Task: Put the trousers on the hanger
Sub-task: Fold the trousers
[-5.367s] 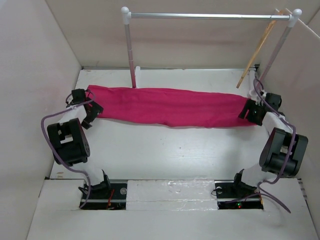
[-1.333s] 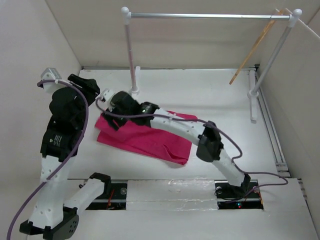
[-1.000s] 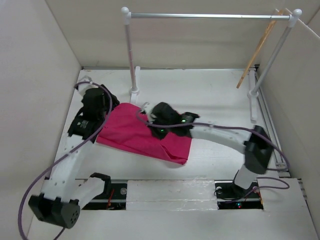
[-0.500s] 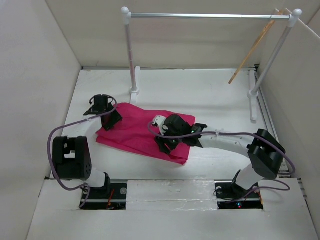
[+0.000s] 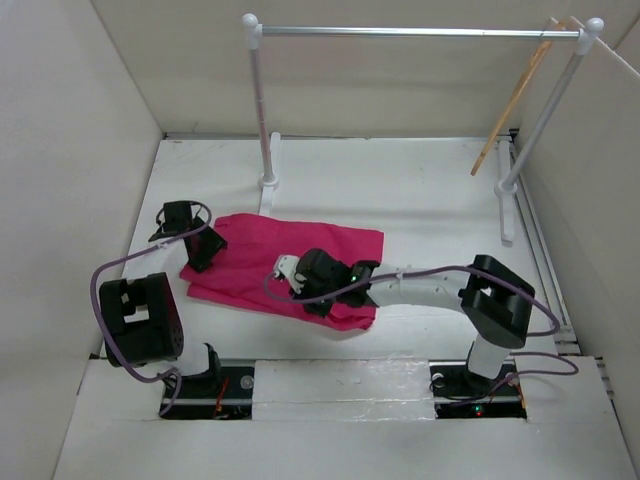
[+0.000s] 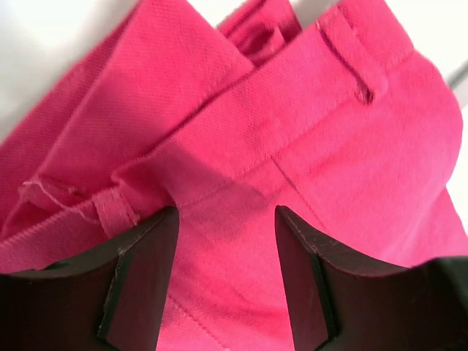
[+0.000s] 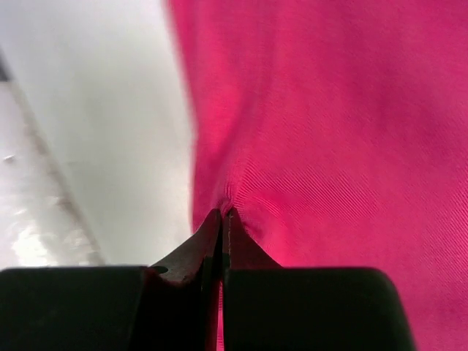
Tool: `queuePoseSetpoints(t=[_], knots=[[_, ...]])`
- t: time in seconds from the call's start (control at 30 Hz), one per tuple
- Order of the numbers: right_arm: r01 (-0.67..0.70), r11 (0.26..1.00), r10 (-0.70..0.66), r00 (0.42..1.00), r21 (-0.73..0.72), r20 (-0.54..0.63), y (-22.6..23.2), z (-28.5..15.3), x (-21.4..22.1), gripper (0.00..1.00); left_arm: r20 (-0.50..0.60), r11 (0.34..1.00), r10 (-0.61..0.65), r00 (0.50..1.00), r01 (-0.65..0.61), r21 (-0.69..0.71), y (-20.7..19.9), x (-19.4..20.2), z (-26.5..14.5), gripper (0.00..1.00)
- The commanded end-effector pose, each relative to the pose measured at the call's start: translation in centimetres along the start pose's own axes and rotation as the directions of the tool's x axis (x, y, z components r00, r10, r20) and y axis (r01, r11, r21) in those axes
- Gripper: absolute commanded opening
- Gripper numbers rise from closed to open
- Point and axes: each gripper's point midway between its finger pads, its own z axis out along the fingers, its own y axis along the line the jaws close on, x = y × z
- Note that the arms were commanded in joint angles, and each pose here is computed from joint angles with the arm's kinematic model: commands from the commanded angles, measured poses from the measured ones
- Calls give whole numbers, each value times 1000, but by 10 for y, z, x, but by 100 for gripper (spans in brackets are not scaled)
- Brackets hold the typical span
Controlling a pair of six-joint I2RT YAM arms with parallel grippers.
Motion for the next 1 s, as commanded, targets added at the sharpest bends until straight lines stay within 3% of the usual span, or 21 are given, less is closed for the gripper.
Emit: queuePoseSetpoints(t=[0.0, 0.07, 0.13, 0.23, 0.27, 0.3, 0.37, 0.5, 0.53, 0.6, 0.63, 0.67, 0.7, 0.73, 0.77, 0.93, 0.97], knots=[[130, 991, -129, 989, 8, -70, 39, -10, 10, 2, 4, 998, -4, 1000, 5, -64, 18, -2, -5, 52], [140, 987, -126, 979, 78, -163, 36, 0, 39, 8, 16, 998, -13, 1000, 13, -60, 15, -6, -7, 52], [129, 981, -95, 971, 143, -221, 36, 11, 65, 31, 43, 999, -34, 999, 35, -27, 4, -15, -19, 52], [116, 982, -80, 970, 151, -229, 35, 11, 67, 44, 100, 999, -33, 994, 32, 13, -11, -33, -39, 52], [121, 982, -90, 975, 144, -204, 40, 4, 60, 54, 131, 999, -34, 991, 31, 26, -17, -43, -49, 53], [117, 982, -89, 979, 148, -186, 40, -1, 54, 56, 185, 998, -37, 982, 29, 49, -28, -59, -64, 53], [101, 985, -84, 990, 143, -116, 44, -25, 34, 66, 197, 996, 18, 980, -34, 79, -49, -55, -76, 52], [62, 988, -65, 998, 141, 15, 42, -74, 10, 74, 290, 968, 144, 946, -195, 156, -90, -46, -104, 50], [23, 988, -28, 999, 152, 34, 29, -81, 9, 74, 296, 956, 180, 938, -238, 170, -97, -41, -106, 43], [-32, 988, 28, 999, 151, 26, 12, -84, 30, 69, 221, 927, 240, 945, -290, 236, -111, -12, -100, 28], [-61, 989, 50, 995, 137, 83, 6, -90, 26, 65, 188, 923, 245, 951, -289, 256, -112, -4, -95, 20], [-117, 980, 101, 990, 163, 99, -16, -92, 31, 34, 146, 916, 249, 957, -282, 286, -113, 6, -88, 6], [-146, 974, 136, 988, 171, 70, -26, -89, 53, 20, 67, 913, 266, 962, -274, 302, -107, 26, -73, 3], [-176, 969, 157, 981, 174, 118, -35, -89, 50, 7, 51, 915, 266, 963, -269, 299, -104, 31, -65, 0], [-220, 953, 194, 972, 209, 134, -59, -89, 57, 0, 29, 920, 271, 962, -268, 287, -98, 37, -56, 0], [-299, 928, 270, 951, 224, 149, -114, -72, 68, 0, -85, 975, 144, 986, -127, 180, -47, 45, -13, 0], [-261, 934, 245, 965, 242, 95, -127, -61, 78, 0, -91, 986, 99, 991, -85, 147, -33, 39, -8, 0]])
